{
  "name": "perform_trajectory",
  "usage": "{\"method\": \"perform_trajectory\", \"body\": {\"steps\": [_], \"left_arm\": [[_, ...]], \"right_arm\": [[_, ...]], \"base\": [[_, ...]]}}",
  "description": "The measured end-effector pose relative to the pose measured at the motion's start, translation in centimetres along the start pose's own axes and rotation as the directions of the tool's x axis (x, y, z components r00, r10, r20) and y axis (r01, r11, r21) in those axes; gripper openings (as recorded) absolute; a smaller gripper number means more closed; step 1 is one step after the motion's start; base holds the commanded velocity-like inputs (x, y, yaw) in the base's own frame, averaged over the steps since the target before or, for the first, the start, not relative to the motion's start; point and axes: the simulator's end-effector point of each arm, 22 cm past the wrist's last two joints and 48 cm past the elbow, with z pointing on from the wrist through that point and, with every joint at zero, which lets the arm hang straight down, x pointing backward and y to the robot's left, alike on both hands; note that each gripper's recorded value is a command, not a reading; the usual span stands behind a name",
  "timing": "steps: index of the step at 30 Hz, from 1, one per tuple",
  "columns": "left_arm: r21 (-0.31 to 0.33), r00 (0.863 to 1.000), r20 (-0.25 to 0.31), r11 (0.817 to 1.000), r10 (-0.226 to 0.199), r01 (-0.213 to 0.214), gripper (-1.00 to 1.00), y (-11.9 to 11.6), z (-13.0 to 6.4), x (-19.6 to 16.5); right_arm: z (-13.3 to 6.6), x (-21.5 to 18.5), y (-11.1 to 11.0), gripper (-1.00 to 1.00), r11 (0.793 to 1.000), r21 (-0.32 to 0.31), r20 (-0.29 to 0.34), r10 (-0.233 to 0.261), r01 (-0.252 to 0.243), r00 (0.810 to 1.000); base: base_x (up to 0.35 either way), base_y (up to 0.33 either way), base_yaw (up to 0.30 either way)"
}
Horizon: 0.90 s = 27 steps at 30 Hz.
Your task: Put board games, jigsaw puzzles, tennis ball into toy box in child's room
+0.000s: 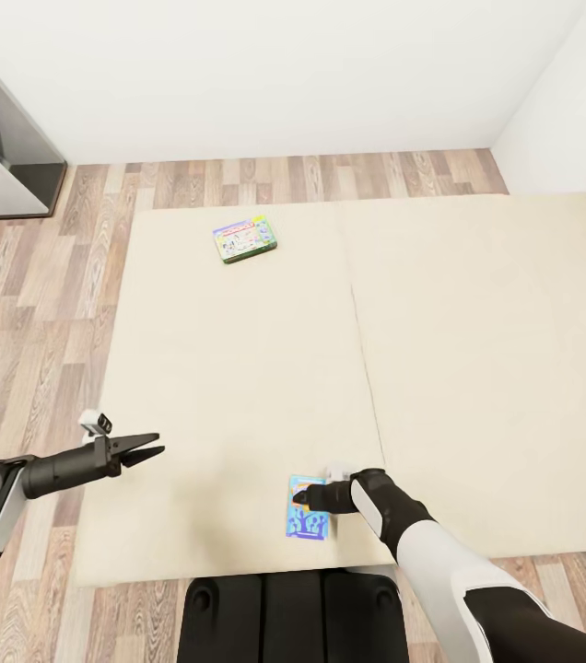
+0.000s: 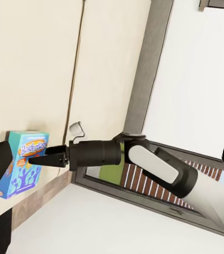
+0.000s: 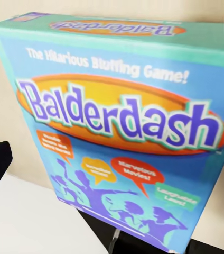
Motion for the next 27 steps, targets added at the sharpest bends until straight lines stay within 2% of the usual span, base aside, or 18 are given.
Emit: {"method": "perform_trajectory", "body": {"steps": [6, 27], "left_arm": [[-0.003, 1.0, 0.01, 1.0, 0.002, -0.002, 1.0, 0.02, -0.37, -0.3], [-0.004, 1.0, 0.012, 1.0, 0.003, -0.003, 1.0, 0.02, -0.45, -0.36]], "right_arm": [[0.02, -0.35, -0.01, 1.0, 1.0, 0.0, 0.018, -0.005, 0.005, 1.0], [0.02, -0.43, -0.05, 1.0, 1.0, 0.003, 0.022, -0.007, 0.007, 1.0]], "base": [[0.0, 0.0, 0.0], [0.0, 0.0, 0.0]]}}
